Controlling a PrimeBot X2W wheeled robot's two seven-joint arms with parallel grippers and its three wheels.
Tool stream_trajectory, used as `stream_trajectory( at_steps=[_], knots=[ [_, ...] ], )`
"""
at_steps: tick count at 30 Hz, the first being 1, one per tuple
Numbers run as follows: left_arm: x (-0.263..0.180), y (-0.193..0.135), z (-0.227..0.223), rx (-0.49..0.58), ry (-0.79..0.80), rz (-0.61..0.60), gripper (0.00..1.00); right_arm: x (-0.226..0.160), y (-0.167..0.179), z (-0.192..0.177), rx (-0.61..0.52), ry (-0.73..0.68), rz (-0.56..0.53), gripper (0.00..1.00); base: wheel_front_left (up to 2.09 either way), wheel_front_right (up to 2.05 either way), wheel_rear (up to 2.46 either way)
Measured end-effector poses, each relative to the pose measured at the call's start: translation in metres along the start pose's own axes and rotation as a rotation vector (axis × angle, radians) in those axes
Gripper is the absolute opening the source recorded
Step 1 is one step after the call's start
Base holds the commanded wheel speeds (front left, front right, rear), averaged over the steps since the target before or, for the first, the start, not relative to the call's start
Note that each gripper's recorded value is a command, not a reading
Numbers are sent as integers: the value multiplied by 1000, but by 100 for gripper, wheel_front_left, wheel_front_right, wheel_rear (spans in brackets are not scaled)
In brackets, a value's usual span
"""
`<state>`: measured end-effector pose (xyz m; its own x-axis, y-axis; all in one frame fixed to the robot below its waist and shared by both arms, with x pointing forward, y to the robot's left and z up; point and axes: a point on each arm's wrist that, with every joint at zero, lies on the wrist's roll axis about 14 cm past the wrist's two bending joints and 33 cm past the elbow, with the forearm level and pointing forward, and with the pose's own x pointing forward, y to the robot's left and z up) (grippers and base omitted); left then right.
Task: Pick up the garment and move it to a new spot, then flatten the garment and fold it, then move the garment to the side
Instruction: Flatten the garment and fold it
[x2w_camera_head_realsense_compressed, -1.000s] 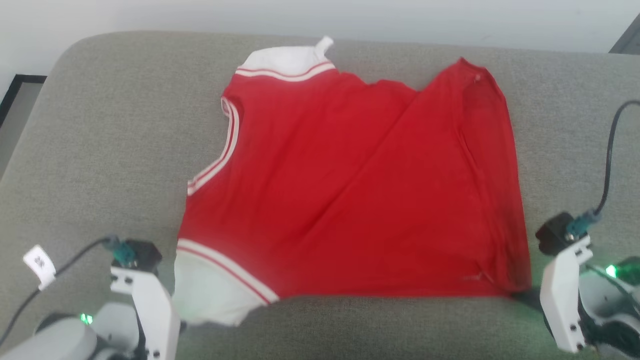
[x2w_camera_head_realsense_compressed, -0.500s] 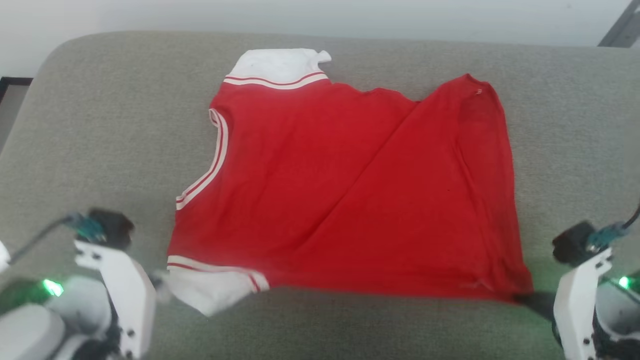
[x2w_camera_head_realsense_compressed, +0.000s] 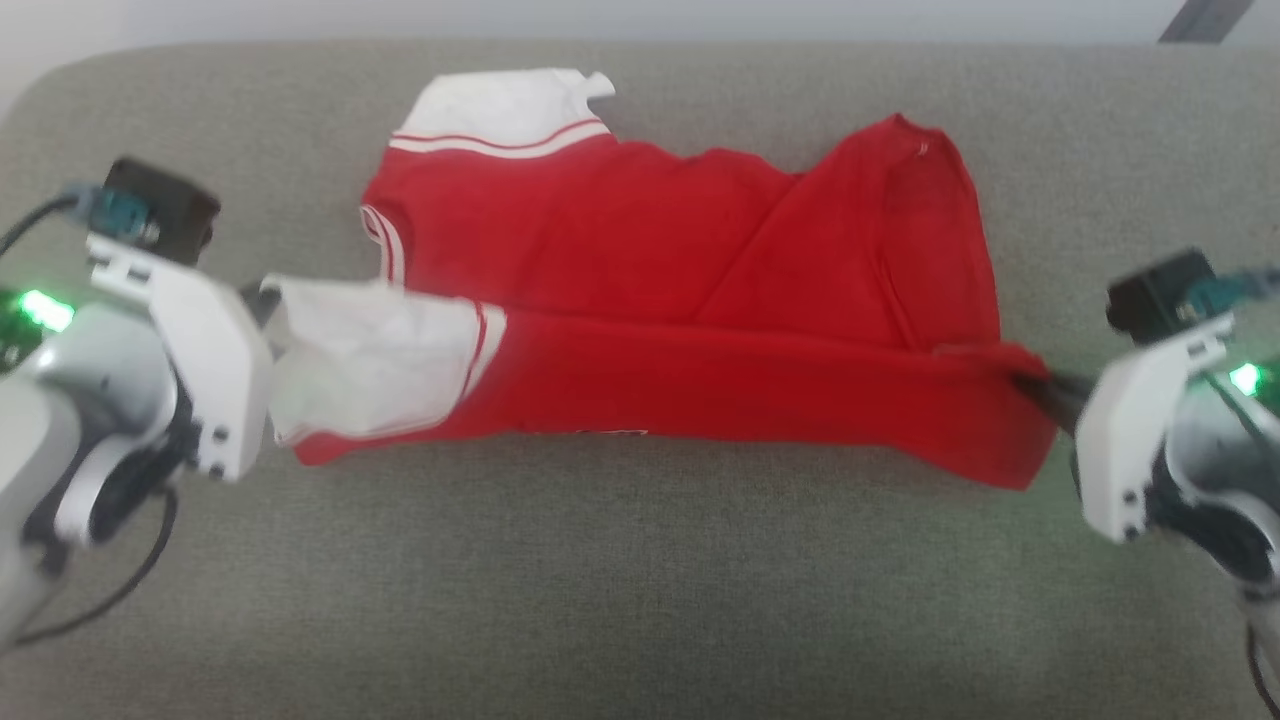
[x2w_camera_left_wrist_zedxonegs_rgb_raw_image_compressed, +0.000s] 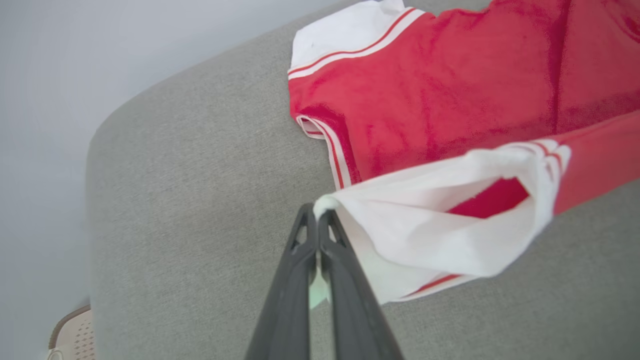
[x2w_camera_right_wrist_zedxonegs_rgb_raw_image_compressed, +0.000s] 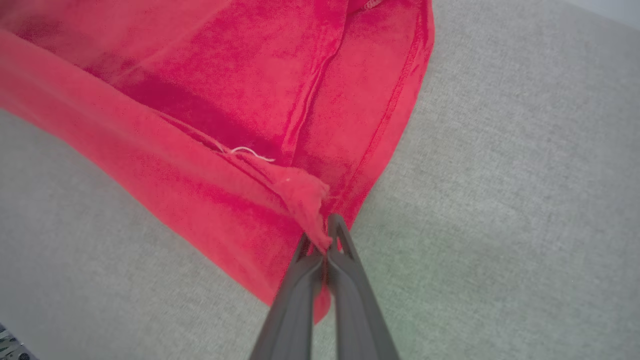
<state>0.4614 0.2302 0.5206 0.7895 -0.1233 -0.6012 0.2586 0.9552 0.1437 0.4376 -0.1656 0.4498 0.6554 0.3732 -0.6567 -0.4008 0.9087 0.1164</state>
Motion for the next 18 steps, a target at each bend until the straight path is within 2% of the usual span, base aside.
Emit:
stream_trajectory(
  at_steps=[6,17,18],
  knots=[
    [49,-3,2,-2,25,-40,0,31,-15,13,-27,13,-52,0,0,0,0],
    [114,-8,-51,-89,210,-80,0,83,-19,2,-52,104,-55,0,0,0,0],
    [117,-8,-54,-106,219,-84,0,85,-20,3,-52,103,-56,15,0,0,0]
  ],
)
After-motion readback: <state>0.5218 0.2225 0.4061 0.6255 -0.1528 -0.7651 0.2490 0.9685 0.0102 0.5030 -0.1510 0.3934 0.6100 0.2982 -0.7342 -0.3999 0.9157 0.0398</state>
